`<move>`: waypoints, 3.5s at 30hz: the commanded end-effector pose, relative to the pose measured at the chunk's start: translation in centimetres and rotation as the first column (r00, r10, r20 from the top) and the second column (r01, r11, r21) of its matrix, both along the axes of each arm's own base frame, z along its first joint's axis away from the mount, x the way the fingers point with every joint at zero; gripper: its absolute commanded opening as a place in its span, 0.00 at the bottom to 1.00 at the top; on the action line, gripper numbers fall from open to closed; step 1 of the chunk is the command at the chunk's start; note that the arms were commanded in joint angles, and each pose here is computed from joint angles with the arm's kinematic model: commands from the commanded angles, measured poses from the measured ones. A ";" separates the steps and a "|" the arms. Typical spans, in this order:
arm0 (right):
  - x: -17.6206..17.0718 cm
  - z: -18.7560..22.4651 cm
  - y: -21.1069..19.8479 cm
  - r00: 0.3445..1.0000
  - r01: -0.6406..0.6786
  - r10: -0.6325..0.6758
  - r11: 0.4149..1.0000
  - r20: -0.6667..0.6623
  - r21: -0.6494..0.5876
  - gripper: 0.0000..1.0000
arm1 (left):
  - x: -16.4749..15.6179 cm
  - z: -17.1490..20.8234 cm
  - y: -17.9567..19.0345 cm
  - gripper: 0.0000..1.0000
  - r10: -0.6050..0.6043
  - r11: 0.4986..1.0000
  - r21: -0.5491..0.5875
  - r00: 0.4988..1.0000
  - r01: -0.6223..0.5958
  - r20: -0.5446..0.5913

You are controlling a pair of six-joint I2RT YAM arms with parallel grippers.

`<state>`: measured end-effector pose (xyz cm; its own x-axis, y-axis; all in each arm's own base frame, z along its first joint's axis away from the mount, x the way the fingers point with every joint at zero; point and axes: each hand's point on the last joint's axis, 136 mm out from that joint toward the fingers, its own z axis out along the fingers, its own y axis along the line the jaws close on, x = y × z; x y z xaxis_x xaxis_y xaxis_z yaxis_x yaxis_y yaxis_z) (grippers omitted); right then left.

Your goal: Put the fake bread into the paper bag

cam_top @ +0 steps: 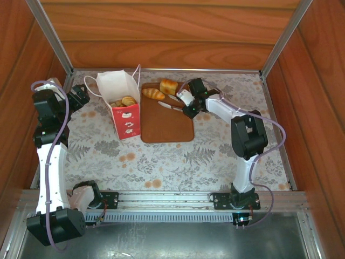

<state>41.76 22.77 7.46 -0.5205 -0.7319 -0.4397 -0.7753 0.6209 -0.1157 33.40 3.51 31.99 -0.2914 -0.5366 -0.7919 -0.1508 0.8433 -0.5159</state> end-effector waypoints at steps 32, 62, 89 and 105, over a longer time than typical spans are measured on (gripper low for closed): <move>-1.0 1.7 3.6 0.999 0.048 -0.049 0.999 0.025 0.022 0.42 | 0.0 -0.1 -0.6 1.00 -0.034 0.999 0.006 0.999 0.034 0.010; 1.7 0.4 8.4 0.998 0.033 -0.035 0.999 0.060 0.027 0.33 | 0.1 0.0 -0.9 1.00 -0.054 0.999 0.002 0.998 0.054 0.011; -10.2 10.2 -0.1 0.933 0.321 -0.357 0.885 0.049 0.337 0.00 | -0.3 1.4 -2.4 0.99 -0.105 0.985 -0.148 0.990 0.091 -0.091; -9.8 13.4 -0.7 0.894 0.384 -0.444 0.825 0.055 0.413 0.00 | 1.3 -1.9 -5.7 1.00 -0.240 0.967 -0.144 0.935 0.209 -0.262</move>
<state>31.26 21.53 17.88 -0.6868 -0.2794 -0.6710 -0.4456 0.8912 0.0850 34.97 -1.71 30.00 -0.5861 -0.5449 -0.5996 -0.1284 0.7931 -0.5954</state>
